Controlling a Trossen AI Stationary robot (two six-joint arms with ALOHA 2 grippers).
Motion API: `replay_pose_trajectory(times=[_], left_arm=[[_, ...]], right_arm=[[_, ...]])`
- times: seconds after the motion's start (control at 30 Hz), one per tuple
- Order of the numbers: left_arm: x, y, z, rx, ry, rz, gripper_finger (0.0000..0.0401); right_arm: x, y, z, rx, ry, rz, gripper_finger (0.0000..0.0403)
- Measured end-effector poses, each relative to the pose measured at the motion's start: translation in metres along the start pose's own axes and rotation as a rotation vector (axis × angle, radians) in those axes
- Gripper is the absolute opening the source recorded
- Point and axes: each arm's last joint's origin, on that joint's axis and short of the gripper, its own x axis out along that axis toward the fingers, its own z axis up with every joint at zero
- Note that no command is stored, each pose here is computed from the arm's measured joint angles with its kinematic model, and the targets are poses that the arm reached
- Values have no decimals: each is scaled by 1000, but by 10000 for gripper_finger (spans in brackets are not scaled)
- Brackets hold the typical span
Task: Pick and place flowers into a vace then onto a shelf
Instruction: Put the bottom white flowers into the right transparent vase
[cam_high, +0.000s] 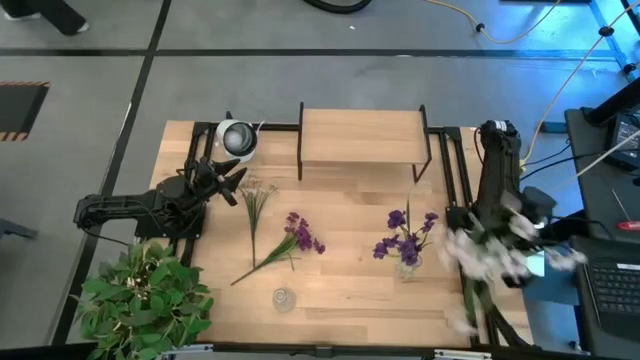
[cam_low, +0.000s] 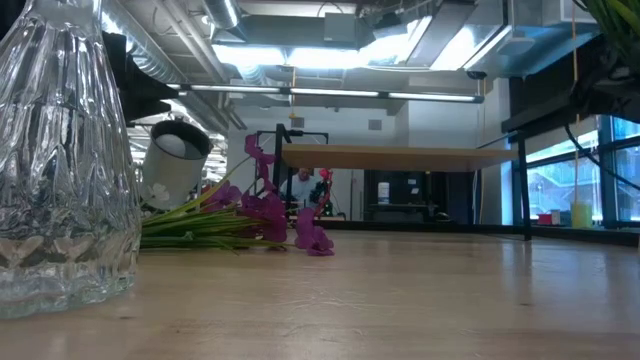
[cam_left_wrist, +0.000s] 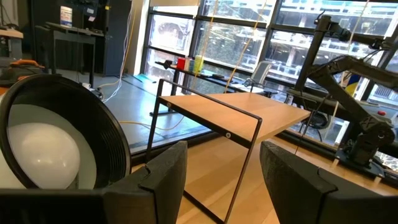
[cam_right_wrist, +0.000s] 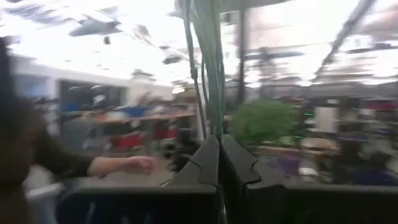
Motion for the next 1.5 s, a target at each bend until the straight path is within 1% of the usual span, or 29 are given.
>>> replay_pose_trajectory(times=[0.23, 0.33, 0.43, 0.5, 0.63, 0.7, 0.83, 0.97, 1.13, 1.3, 1.5], left_arm=[[0, 0, 0, 1, 1, 0, 196], [0, 0, 0, 0, 0, 0, 196], [0, 0, 0, 0, 0, 0, 196], [0, 0, 0, 0, 0, 0, 196], [0, 0, 0, 0, 0, -1, 196], [0, 0, 0, 0, 0, 0, 196], [0, 0, 0, 0, 0, -1, 196], [0, 0, 0, 0, 0, 0, 196], [0, 0, 0, 0, 0, 0, 196], [0, 0, 0, -1, -1, 0, 196], [0, 0, 0, -1, -1, 0, 196]], right_arm=[[-18, -30, -42, 29, -94, -198, 0], [-23, -35, -55, 14, -135, -202, 0], [-19, -36, -53, -9, -162, -178, 0], [-17, -35, -56, -22, -139, -189, 0], [-15, -38, -61, -34, -71, -301, 0], [-14, -39, -64, -34, -40, -334, 0], [-12, -38, -66, -42, -46, -296, 0], [-11, -38, -65, -88, -74, -257, 0], [-11, -43, -70, -153, -61, -285, 0], [-10, -46, -71, -163, -57, -308, 0], [-9, -46, -74, -48, -54, -306, 0]])
